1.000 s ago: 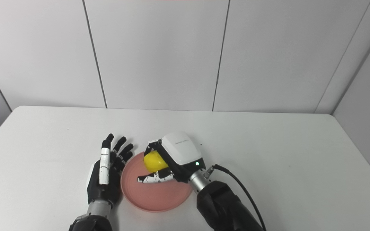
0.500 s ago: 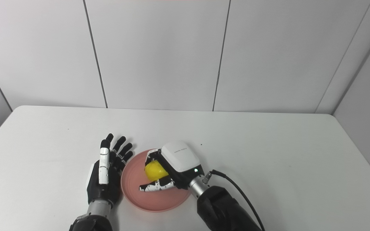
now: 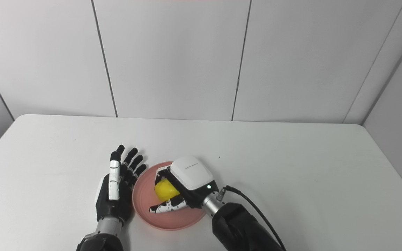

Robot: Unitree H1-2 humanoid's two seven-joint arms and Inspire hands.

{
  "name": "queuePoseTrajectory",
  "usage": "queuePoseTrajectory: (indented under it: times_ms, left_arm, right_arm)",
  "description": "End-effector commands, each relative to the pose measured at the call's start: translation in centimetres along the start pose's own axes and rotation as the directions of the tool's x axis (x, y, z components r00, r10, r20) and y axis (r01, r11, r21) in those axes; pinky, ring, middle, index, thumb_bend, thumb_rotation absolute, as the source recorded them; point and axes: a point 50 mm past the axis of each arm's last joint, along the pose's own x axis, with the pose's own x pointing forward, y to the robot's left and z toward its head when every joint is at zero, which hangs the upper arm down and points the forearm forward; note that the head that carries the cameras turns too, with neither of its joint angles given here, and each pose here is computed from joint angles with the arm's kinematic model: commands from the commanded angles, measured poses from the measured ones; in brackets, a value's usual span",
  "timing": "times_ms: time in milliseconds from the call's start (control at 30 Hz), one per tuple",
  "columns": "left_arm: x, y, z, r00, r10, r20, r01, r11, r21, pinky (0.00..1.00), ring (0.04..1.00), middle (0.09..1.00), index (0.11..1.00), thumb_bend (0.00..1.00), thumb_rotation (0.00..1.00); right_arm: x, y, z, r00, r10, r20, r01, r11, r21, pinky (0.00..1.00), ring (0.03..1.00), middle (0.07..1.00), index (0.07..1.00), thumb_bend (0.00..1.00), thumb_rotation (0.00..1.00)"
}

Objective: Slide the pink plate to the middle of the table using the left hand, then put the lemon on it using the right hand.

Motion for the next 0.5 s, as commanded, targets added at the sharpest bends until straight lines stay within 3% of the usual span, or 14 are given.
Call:
queuePoseTrajectory:
  times_ms: [0, 133, 467]
  left_arm:
    - [-0.27, -2.11, -0.92, 0.999, 0.007, -0.031, -0.009, 0.998, -0.068, 0.86, 0.884, 0.920, 0.983, 0.73, 0.82]
    - [-0.28, -2.11, -0.90, 0.999, 0.011, -0.033, -0.014, 0.997, -0.072, 0.83, 0.858, 0.914, 0.975, 0.73, 0.82]
    - [-0.26, -2.07, -0.84, 0.999, 0.006, -0.031, -0.007, 0.998, -0.063, 0.81, 0.851, 0.906, 0.977, 0.72, 0.83]
  right_arm:
    - [1.14, -2.66, 0.57, 0.996, -0.081, 0.037, 0.082, 0.996, -0.045, 0.19, 0.273, 0.377, 0.499, 0.57, 0.56]
    - [1.11, -2.75, 0.52, 0.996, -0.089, 0.024, 0.090, 0.993, -0.072, 0.25, 0.351, 0.479, 0.582, 0.65, 0.69]
    - [1.01, -2.83, 0.14, 0.995, -0.094, -0.015, 0.093, 0.992, -0.087, 0.40, 0.511, 0.578, 0.630, 0.75, 0.83]
